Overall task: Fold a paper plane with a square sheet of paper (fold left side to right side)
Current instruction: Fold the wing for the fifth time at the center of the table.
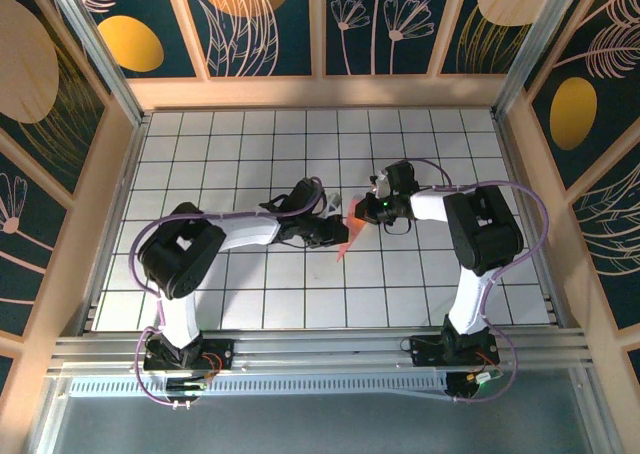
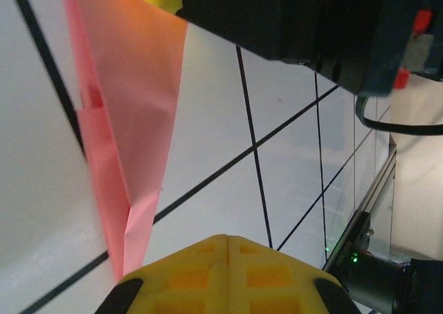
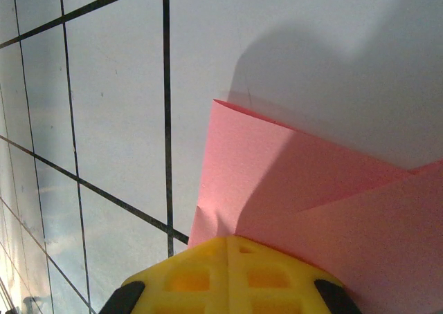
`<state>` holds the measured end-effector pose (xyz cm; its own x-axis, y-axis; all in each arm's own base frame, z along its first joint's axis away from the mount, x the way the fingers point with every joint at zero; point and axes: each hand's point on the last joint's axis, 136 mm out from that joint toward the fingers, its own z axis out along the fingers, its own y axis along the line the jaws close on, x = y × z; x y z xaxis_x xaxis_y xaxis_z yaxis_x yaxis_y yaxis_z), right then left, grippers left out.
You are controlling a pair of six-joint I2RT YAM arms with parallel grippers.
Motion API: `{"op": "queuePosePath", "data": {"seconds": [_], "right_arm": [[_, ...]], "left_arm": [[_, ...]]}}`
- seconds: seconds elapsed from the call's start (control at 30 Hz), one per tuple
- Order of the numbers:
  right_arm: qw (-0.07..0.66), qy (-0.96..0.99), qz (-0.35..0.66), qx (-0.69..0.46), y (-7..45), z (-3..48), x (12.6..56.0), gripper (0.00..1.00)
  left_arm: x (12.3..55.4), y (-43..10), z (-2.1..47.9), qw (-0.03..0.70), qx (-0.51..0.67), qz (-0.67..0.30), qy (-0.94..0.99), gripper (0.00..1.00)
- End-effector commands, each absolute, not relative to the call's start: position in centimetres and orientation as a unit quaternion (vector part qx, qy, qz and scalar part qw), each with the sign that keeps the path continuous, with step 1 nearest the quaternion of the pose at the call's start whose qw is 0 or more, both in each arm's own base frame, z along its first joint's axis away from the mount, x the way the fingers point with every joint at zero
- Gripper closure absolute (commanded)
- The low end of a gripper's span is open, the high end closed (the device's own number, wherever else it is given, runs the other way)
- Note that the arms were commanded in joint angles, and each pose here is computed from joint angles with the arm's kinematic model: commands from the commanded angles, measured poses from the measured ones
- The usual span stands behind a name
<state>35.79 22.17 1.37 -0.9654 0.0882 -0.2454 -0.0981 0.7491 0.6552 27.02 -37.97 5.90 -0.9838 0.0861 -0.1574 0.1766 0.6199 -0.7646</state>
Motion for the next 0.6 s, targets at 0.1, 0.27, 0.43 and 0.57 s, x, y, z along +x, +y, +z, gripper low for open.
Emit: {"op": "queuePosePath", "data": {"seconds": [0.1,0.27,0.43,0.57], "right_arm": [[0.053,0.967,0.247,0.029,18.8,-5.2,31.7,1.00],[0.080,0.957,0.277,0.022,19.9,-2.8,33.2,1.00],[0.134,0.942,0.306,0.012,20.8,1.4,35.5,0.95],[0.175,0.934,0.312,0.010,20.5,4.5,36.7,0.83]], "left_arm": [[27.1,-37.9,2.4,0.030,0.079,-0.391,0.916,1.00],[27.0,-36.9,0.5,0.025,0.067,-0.363,0.929,1.00],[26.6,-36.0,-0.3,0.024,0.057,-0.347,0.936,1.00],[26.0,-35.9,-0.2,0.020,0.054,-0.357,0.932,1.00]]}}
